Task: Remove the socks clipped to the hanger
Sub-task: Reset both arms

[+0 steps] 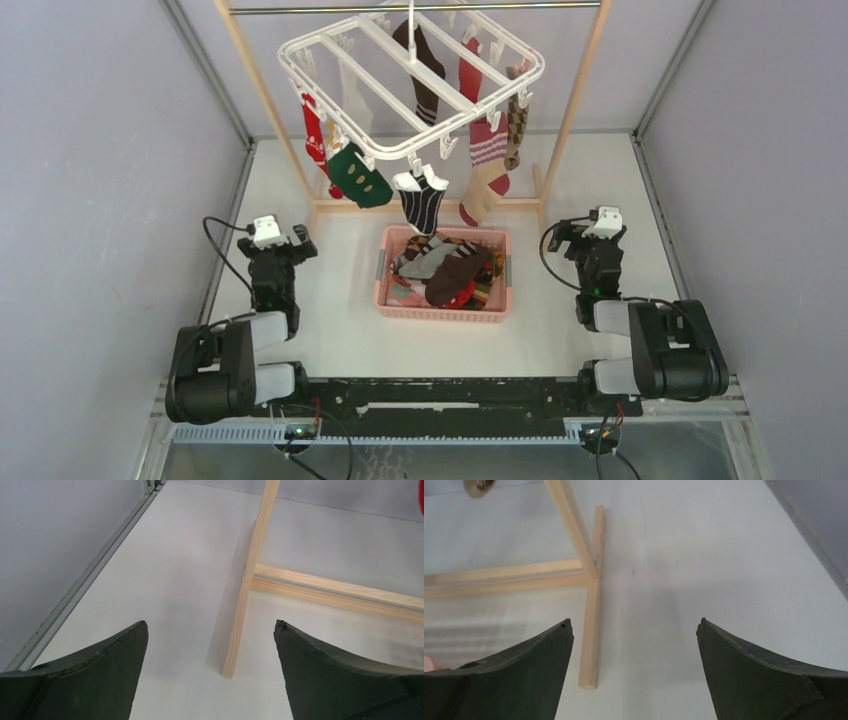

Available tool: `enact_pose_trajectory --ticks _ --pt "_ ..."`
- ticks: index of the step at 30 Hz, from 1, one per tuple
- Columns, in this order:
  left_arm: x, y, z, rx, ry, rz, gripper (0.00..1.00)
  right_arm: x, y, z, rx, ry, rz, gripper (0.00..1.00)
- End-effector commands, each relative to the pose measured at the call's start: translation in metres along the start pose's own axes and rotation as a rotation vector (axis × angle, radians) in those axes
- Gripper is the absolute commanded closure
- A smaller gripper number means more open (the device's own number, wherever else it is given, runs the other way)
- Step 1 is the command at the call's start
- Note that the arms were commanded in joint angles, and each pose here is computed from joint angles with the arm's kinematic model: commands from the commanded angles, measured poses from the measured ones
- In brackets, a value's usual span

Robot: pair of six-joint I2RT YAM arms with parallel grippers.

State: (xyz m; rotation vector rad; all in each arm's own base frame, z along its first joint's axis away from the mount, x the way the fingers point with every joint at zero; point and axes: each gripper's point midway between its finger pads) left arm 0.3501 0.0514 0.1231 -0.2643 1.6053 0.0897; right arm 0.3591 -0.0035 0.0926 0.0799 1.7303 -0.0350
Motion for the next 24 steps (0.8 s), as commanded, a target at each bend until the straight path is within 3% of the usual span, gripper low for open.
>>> enact_pose_trajectory --ticks 1,24 --pt "-0.0127 0.0030 0.0018 -0.014 -0.052 0.005 0.00 -0.0108 -0.0004 0.0086 -0.003 -0.008 0.034 0.00" --pt "-0.0125 0.0022 0.0022 -0.019 -0.050 0.011 0.00 -0.0108 -0.0009 0.0085 -0.001 -0.007 0.032 0.01"
Point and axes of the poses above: each gripper's point midway between its finger pads, its own z axis out along the fingers, its own y axis along the line the jaws close on, x = y × z, and after that the axes turned 3 degrees about -z, right-handed
